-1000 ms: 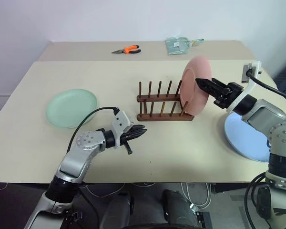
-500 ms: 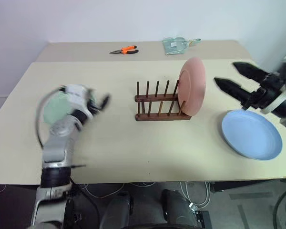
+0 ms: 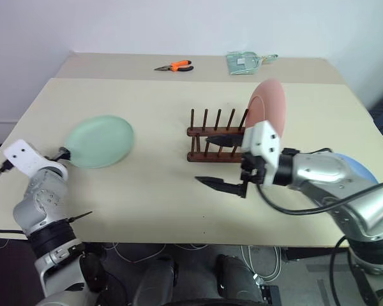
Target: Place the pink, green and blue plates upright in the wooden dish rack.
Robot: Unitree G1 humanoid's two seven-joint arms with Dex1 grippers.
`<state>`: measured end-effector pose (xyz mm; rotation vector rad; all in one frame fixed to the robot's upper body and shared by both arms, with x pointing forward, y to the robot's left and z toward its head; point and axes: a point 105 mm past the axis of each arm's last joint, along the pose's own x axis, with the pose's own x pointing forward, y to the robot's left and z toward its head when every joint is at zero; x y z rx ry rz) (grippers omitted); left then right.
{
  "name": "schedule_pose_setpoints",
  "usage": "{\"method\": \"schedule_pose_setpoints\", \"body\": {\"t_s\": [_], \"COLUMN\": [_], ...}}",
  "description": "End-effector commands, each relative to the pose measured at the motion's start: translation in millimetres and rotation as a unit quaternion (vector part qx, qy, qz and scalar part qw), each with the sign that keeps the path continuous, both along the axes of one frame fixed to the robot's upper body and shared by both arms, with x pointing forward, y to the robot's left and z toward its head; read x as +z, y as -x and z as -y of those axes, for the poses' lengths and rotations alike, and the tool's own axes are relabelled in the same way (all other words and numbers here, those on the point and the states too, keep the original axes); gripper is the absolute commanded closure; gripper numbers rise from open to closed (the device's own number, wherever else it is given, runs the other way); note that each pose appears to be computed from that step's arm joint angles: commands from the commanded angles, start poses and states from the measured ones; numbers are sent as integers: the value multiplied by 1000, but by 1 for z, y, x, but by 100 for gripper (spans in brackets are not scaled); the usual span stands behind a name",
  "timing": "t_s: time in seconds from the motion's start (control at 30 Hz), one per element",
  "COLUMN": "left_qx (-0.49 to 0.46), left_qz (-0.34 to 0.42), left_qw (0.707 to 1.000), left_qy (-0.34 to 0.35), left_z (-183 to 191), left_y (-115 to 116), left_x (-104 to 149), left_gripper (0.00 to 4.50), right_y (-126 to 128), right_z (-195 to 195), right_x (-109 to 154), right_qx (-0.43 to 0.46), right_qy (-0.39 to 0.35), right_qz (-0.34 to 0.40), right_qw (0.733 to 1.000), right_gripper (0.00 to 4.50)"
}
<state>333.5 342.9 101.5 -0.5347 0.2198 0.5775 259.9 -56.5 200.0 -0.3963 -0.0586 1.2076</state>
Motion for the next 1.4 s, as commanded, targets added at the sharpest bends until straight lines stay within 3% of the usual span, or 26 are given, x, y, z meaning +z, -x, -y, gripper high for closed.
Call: {"method": "schedule_pose_setpoints", "body": {"t_s": [0.03,0.2,0.3,0.43,0.5,0.6,0.8,0.9,1.07,1.13,1.3,1.33,1.4], "left_qx": [-27,-38,-70,-177,-227,-288,-370,-383,-378,-357,-233,-214,-217], "left_qz": [22,22,60,180,243,292,343,341,332,338,405,407,377], "left_qw": [998,998,995,967,940,904,853,848,854,864,884,887,888], "left_qy": [43,55,32,-46,-80,-123,-135,-133,-130,-105,-19,-36,-148], "left_z": [11,15,25,68,95,133,195,206,204,193,139,128,118], "left_y": [-2,-4,-16,-32,-34,-34,-28,-27,-27,-29,-31,-30,-30], "left_x": [2,0,16,76,111,149,189,191,188,188,210,211,202], "left_gripper": [186,440,446,446,446,446,446,450,450,381,156,156,156], "right_y": [-4,-6,-11,-21,-26,-40,-72,-79,-79,-78,-73,-71,-62], "right_z": [-5,-6,-2,2,0,-8,-25,-28,-28,-27,-18,-16,-7], "right_x": [5,2,3,9,15,27,34,29,24,24,41,48,62], "right_qx": [-9,-21,-39,-54,-55,-59,-81,-82,-83,-86,-114,-119,-128], "right_qy": [-4,-6,-4,7,37,87,159,174,177,176,116,92,7], "right_qz": [37,42,53,69,120,233,393,419,427,434,429,419,361], "right_qw": [999,999,998,996,991,967,902,887,883,879,888,895,924], "right_gripper": [0,0,0,0,0,0,0,88,352,450,450,450,450]}}
